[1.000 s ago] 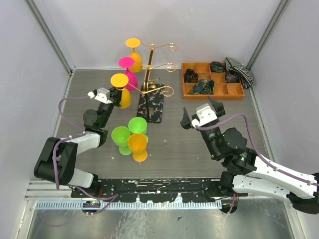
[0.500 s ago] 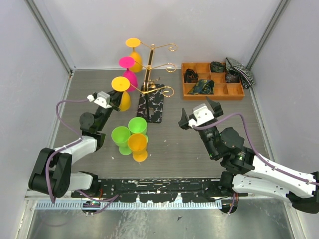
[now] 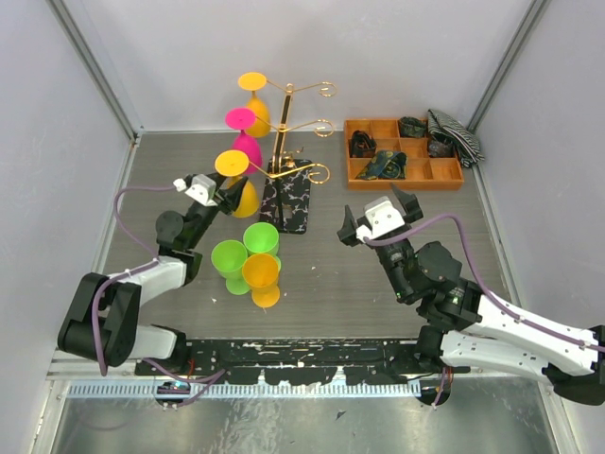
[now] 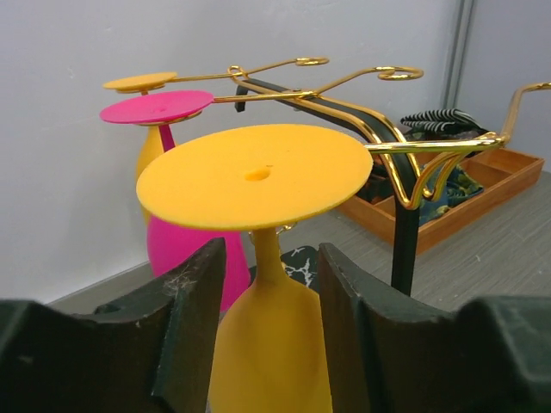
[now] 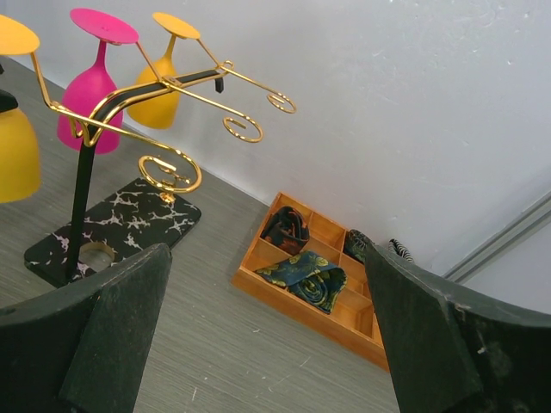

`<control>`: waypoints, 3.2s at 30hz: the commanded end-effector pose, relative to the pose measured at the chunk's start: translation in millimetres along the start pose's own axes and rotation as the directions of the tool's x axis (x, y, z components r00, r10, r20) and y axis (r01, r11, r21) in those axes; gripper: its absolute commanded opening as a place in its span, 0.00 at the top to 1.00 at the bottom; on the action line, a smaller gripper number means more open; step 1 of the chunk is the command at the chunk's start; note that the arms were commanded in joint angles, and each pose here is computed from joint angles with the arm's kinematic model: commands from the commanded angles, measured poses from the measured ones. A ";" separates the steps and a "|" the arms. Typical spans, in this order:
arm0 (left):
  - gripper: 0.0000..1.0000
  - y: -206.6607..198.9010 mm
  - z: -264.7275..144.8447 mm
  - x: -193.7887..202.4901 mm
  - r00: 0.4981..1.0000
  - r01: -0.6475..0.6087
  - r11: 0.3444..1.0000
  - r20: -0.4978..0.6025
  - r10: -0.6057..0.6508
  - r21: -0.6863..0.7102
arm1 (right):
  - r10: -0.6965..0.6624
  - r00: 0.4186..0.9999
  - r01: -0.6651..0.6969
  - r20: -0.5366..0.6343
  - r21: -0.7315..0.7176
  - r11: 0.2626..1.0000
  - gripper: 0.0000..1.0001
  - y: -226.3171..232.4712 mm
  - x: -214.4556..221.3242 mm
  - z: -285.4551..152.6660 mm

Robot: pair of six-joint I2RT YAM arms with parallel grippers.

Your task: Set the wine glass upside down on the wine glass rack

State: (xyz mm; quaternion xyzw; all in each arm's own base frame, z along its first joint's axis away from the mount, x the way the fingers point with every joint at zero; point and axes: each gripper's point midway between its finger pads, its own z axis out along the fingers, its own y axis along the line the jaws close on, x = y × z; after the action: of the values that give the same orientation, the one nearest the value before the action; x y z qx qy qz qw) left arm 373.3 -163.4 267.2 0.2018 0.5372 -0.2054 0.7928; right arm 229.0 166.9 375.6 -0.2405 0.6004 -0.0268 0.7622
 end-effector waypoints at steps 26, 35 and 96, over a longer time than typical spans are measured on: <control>0.22 62.9 -99.5 -43.3 0.973 -0.046 0.863 -0.218 -0.075 -0.502 | 0.180 0.965 -0.209 -0.189 -0.146 0.967 0.00 62.7 -22.3 31.7; 0.21 40.5 -138.9 -49.1 0.797 -0.084 0.889 -0.566 -0.211 -0.450 | 0.197 0.952 -0.240 -0.235 -0.168 0.956 0.00 83.3 -12.3 35.9; 0.95 -22.1 -179.7 28.4 0.390 0.045 0.936 -0.856 -0.339 -0.350 | 0.166 0.939 -0.188 -0.303 -0.043 0.981 0.00 68.5 21.7 28.9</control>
State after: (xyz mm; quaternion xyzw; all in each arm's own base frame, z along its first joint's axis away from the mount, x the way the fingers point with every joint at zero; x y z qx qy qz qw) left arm 229.6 -97.0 157.7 0.1067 0.9311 -0.1013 0.3339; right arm 245.7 231.3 324.6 -0.2322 0.7321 0.0102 0.6403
